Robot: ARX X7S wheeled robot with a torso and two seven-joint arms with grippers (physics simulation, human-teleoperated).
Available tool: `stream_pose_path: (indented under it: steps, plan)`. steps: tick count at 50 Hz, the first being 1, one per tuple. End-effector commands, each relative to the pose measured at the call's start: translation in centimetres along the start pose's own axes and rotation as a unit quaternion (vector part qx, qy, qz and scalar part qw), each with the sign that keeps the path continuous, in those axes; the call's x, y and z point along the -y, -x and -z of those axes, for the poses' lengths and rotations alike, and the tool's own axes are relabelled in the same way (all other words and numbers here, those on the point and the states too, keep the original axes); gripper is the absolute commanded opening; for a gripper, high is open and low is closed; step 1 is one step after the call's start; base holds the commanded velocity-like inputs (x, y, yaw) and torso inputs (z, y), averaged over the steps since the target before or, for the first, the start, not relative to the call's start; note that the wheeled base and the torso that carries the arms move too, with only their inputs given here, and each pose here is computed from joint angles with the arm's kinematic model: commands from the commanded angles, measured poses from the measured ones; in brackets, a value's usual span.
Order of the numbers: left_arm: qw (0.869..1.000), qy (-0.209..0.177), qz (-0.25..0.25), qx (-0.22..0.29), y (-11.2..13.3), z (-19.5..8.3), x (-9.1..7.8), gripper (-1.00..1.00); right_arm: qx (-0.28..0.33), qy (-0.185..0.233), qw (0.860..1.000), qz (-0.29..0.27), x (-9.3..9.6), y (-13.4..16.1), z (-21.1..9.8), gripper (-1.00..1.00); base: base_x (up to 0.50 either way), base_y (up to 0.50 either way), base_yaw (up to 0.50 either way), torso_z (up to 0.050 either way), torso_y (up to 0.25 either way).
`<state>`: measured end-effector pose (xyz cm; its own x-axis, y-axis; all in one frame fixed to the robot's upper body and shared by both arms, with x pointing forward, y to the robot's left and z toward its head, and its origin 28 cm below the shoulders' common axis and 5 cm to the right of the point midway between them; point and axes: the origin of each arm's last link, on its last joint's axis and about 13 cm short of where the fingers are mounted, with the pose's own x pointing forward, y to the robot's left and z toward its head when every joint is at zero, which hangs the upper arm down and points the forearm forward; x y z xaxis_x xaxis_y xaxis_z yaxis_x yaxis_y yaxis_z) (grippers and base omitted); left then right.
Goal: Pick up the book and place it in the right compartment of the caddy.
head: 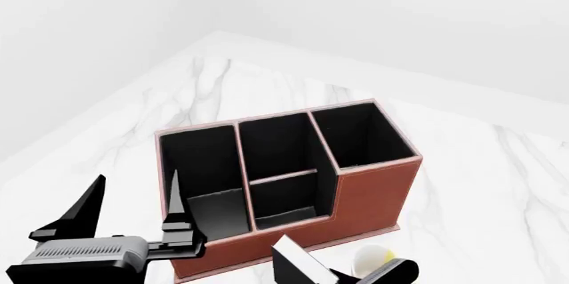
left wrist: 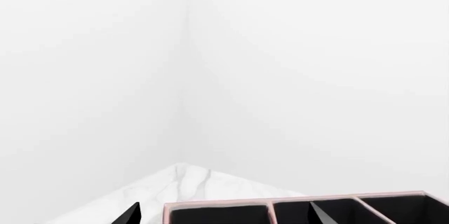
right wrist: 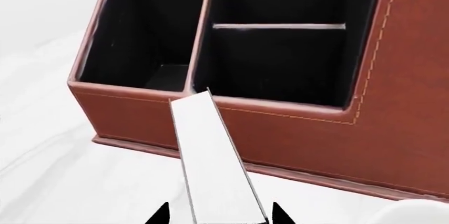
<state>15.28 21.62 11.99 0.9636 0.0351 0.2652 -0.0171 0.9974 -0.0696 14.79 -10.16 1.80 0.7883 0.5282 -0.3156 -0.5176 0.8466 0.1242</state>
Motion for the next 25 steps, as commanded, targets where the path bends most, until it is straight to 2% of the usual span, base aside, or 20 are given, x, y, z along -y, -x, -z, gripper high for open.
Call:
stream_pose_path:
  steps: [1, 25]
  plan:
    - [1.000, 0.001, 0.000, -0.001, 0.01, 0.02, 0.00, 1.00, -0.003, -0.005, 1.000, -0.006, -0.09, -0.02, 0.08, -1.00, 0.00, 0.00, 0.00, 0.000, 0.000]
    - [1.000, 0.002, -0.001, -0.002, -0.03, -0.01, -0.01, 1.00, 0.007, 0.000, 1.000, -0.007, -0.01, 0.49, -0.78, -1.00, 0.00, 0.00, 0.00, 0.000, 0.000]
